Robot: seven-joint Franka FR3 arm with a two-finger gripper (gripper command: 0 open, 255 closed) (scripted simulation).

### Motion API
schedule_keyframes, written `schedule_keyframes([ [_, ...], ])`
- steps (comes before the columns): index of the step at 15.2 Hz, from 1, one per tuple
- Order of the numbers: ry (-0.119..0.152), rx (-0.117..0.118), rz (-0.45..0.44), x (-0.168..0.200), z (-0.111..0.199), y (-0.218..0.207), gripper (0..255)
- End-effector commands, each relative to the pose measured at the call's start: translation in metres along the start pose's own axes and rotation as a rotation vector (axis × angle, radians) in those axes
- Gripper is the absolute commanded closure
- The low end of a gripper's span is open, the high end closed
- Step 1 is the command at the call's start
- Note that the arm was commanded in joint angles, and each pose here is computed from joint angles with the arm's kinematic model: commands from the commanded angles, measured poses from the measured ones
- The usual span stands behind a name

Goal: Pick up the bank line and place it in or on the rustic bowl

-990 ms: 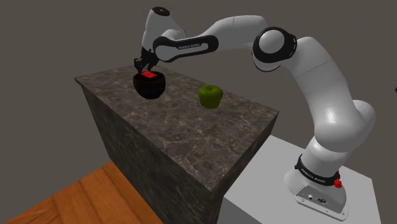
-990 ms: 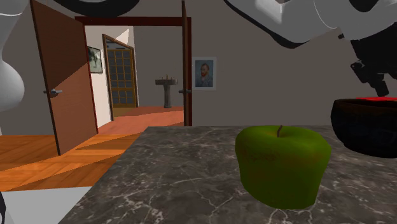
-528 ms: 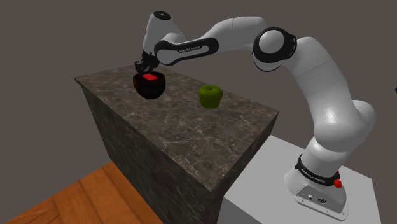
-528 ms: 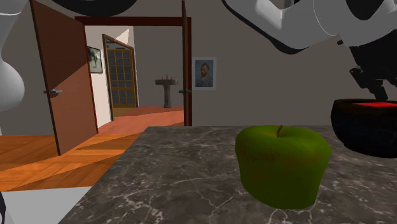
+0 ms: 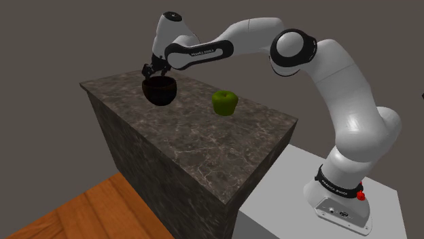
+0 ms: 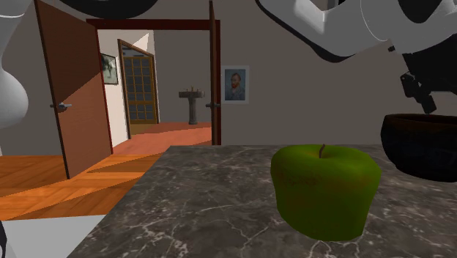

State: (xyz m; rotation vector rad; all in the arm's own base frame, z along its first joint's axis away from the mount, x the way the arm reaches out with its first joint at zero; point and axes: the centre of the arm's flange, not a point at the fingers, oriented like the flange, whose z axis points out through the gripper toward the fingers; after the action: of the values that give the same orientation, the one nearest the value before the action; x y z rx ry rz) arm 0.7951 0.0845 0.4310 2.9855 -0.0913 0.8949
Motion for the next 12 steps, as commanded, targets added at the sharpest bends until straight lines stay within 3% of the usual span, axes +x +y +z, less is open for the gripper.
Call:
schedule_keyframes([
  [1, 0.000, 0.000, 0.000, 0.000, -0.013, 0.000, 0],
  [4, 0.000, 0.000, 0.000, 0.000, -0.050, 0.000, 0],
  [12, 0.000, 0.000, 0.000, 0.000, -0.050, 0.000, 0],
])
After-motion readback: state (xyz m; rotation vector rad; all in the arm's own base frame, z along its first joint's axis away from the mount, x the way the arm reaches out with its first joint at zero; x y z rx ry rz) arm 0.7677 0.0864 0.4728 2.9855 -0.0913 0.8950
